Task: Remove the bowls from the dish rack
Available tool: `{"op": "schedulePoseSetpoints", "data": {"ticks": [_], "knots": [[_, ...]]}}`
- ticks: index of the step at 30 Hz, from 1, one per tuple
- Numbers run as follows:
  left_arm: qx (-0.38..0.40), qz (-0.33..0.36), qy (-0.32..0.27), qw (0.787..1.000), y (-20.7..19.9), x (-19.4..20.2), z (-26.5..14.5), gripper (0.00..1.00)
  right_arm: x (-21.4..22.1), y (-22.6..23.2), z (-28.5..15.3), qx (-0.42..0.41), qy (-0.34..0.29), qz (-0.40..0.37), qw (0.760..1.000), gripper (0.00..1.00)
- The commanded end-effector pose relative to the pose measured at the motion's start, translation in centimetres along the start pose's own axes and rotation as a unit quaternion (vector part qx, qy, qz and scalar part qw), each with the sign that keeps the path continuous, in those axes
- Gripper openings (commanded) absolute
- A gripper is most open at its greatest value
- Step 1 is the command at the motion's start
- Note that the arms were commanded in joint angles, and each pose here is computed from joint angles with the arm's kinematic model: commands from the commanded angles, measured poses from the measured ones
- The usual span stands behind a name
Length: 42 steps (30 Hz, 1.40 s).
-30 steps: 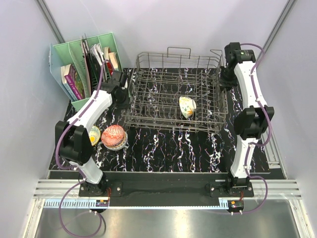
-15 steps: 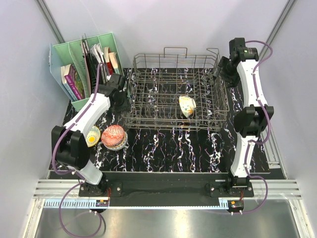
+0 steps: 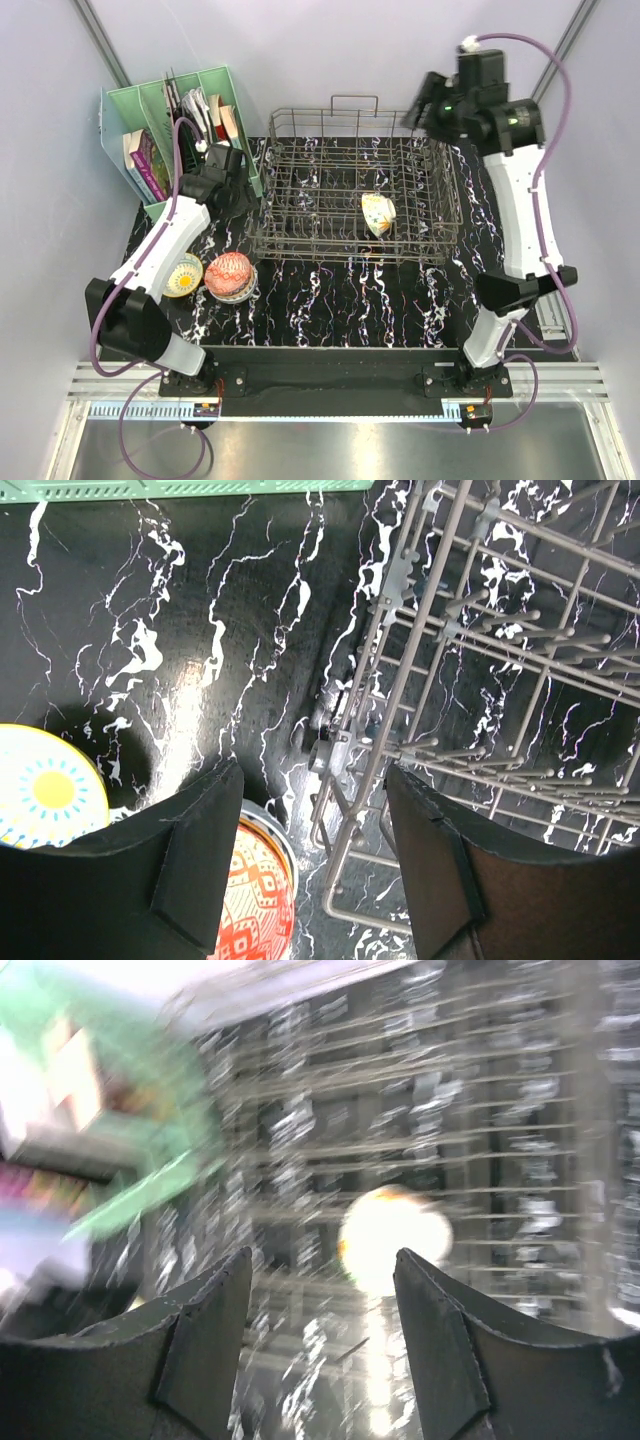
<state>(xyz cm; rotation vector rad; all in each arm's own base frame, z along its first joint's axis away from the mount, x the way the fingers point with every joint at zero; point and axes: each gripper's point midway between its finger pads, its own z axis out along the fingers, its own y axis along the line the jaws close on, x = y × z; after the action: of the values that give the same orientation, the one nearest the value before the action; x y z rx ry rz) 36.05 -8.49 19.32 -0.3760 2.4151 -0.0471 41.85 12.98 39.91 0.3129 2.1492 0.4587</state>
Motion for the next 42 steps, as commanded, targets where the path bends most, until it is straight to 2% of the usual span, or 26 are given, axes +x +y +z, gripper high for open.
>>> {"op": "schedulePoseSetpoints", "data": {"ticks": [1, 5, 16, 25, 31, 39, 42], "knots": [[0.012, -0.023, -0.037, 0.999, -0.5, -2.0, -0.8, 0.63, 8.4, 1.2, 5.1, 0.023, 0.141, -0.029, 0.989, 0.71], [0.023, -0.029, -0.032, 0.999, -0.6, -1.3, -1.2, 0.63, 13.2, -1.2, 7.4, 0.073, 0.218, -0.034, 0.973, 0.73], [0.038, -0.035, -0.013, 0.999, -0.7, 1.0, -1.0, 0.63, 16.4, -1.1, 10.4, 0.083, 0.261, -0.049, 0.961, 0.73], [0.044, -0.032, -0.001, 0.998, -1.0, 2.1, -0.6, 0.63, 21.0, -2.0, 11.4, 0.123, 0.33, -0.088, 0.932, 0.74], [0.043, -0.033, 0.002, 0.999, -0.8, 2.7, -0.6, 0.63, 20.9, -3.3, 11.8, 0.162, 0.316, -0.106, 0.929, 0.74], [0.049, -0.036, 0.005, 0.998, -1.0, 3.2, -0.5, 0.63, 21.3, -8.0, 10.6, 0.267, 0.326, -0.178, 0.889, 0.75], [0.052, -0.037, 0.007, 0.998, -1.1, 3.5, -0.4, 0.63, 20.9, -8.5, 10.2, 0.282, 0.315, -0.187, 0.887, 0.75]]}}
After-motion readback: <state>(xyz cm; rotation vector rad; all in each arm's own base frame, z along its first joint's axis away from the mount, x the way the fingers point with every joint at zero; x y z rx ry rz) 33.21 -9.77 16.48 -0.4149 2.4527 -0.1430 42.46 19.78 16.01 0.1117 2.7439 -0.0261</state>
